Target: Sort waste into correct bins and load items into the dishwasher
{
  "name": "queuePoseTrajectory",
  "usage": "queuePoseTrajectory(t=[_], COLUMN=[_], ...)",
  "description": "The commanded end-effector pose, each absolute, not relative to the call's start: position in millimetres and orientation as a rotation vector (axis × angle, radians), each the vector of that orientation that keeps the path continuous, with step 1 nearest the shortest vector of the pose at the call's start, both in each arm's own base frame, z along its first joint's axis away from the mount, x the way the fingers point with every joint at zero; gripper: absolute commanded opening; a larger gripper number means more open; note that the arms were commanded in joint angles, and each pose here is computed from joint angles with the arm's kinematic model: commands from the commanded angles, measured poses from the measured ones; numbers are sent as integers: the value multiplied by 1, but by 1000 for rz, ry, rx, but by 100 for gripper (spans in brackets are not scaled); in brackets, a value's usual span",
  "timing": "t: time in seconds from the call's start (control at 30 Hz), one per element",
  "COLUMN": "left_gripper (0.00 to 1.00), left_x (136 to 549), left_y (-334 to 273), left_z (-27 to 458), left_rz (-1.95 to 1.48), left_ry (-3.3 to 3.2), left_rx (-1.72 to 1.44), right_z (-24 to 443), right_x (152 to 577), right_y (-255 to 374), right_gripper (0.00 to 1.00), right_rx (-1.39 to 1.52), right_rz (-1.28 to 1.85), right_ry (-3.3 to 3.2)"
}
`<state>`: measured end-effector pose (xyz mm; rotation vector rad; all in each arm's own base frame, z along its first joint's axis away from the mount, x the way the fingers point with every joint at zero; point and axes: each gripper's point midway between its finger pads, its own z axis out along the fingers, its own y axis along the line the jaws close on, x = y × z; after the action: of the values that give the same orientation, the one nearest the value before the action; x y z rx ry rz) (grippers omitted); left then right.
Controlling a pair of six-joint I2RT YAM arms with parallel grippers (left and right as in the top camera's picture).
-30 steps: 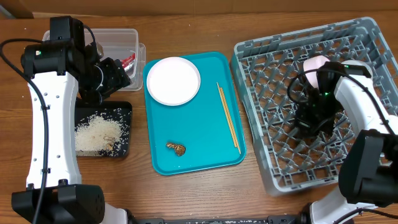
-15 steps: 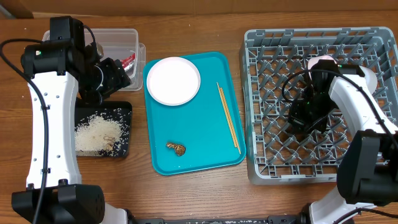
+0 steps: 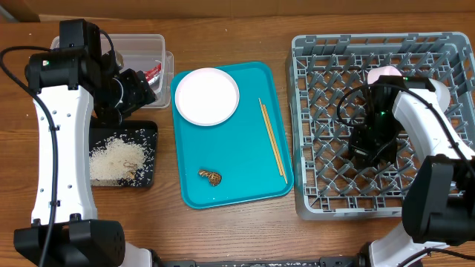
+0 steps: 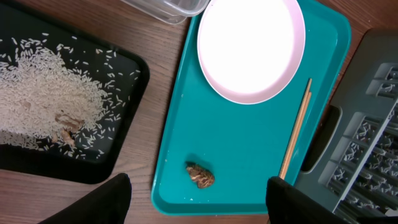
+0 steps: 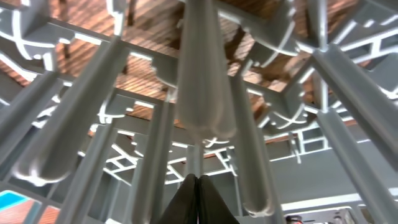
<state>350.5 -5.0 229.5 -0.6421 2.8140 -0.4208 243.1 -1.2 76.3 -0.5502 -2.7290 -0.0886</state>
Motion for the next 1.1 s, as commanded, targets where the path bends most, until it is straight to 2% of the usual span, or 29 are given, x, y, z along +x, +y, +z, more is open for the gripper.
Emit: queuePoseTrajectory(t=[0.0, 0.2, 0.63, 0.83, 0.93, 1.07], left_gripper=[72, 72, 72, 76, 76, 81], left_x=[350, 350, 350, 350, 350, 350], left_y=[-7, -7, -7, -7, -6, -6], left_z=[244, 244, 244, 244, 244, 244], left_rz=[-422, -422, -422, -421, -417, -415], left_ry=[2774, 2776, 2773, 2773, 2774, 2774], left_rx=[-630, -631, -629, -630, -630, -628], right_z=[75, 76, 75, 77, 87, 124], right_x=[240, 238, 240, 244, 256, 285], right_y=[-15, -33, -32, -25, -21, -16], right_gripper=[4, 4, 4, 9, 4, 4], right_rx=[-545, -636, -643, -655, -660, -688], right_rz=[22, 175, 163, 104, 54, -34], right_ry=[-2737, -2726, -2730, -2738, -2781, -2919])
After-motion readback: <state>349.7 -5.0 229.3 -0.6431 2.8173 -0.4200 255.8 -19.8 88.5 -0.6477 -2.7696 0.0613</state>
